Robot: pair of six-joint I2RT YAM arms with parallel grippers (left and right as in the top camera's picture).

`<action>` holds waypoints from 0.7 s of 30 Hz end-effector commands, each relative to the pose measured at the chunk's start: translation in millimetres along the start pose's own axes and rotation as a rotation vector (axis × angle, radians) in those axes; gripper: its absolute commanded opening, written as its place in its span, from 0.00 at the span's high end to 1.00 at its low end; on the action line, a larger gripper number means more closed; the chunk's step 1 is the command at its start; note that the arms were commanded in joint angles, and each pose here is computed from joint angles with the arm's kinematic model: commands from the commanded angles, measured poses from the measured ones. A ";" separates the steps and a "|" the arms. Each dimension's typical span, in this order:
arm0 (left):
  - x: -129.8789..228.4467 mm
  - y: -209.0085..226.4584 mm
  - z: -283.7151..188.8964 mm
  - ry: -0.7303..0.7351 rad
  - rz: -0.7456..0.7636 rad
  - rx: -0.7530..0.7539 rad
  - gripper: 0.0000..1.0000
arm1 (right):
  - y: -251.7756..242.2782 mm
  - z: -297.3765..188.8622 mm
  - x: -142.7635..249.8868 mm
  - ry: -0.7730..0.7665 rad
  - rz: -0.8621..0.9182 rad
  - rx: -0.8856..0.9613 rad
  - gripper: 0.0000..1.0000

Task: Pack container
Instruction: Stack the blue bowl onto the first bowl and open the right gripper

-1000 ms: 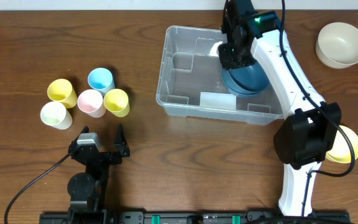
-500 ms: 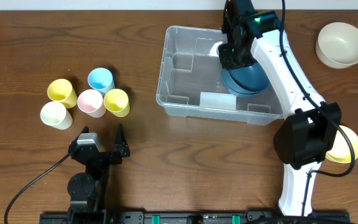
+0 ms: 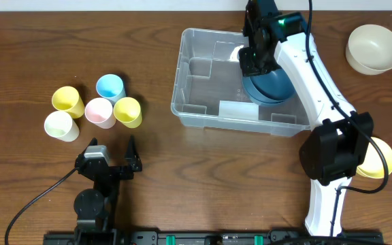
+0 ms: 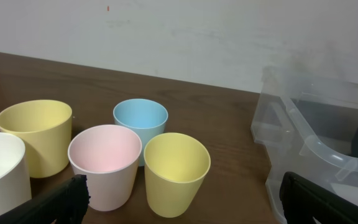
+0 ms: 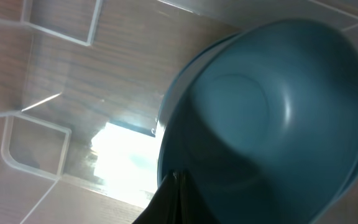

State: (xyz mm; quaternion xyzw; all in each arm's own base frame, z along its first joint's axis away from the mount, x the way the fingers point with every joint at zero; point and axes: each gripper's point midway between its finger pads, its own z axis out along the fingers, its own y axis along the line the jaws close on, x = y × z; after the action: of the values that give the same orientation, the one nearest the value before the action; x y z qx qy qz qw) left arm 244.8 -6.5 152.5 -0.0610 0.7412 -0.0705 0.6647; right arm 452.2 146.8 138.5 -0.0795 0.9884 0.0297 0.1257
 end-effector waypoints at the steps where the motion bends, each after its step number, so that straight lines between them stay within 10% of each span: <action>1: 15.2 7.2 0.8 0.045 0.017 -0.031 0.02 | 10.1 10.1 7.8 0.022 0.007 -0.013 0.99; 21: 15.2 7.2 0.8 0.045 0.017 -0.031 0.02 | 4.9 10.1 -1.0 -0.013 0.014 -0.001 0.89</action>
State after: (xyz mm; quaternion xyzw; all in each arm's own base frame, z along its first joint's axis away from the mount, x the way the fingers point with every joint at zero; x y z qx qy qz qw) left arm 244.8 -6.5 152.5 -0.0610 0.7412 -0.0705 0.6647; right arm 439.0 152.4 103.5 -0.0794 0.9918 0.0287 0.0961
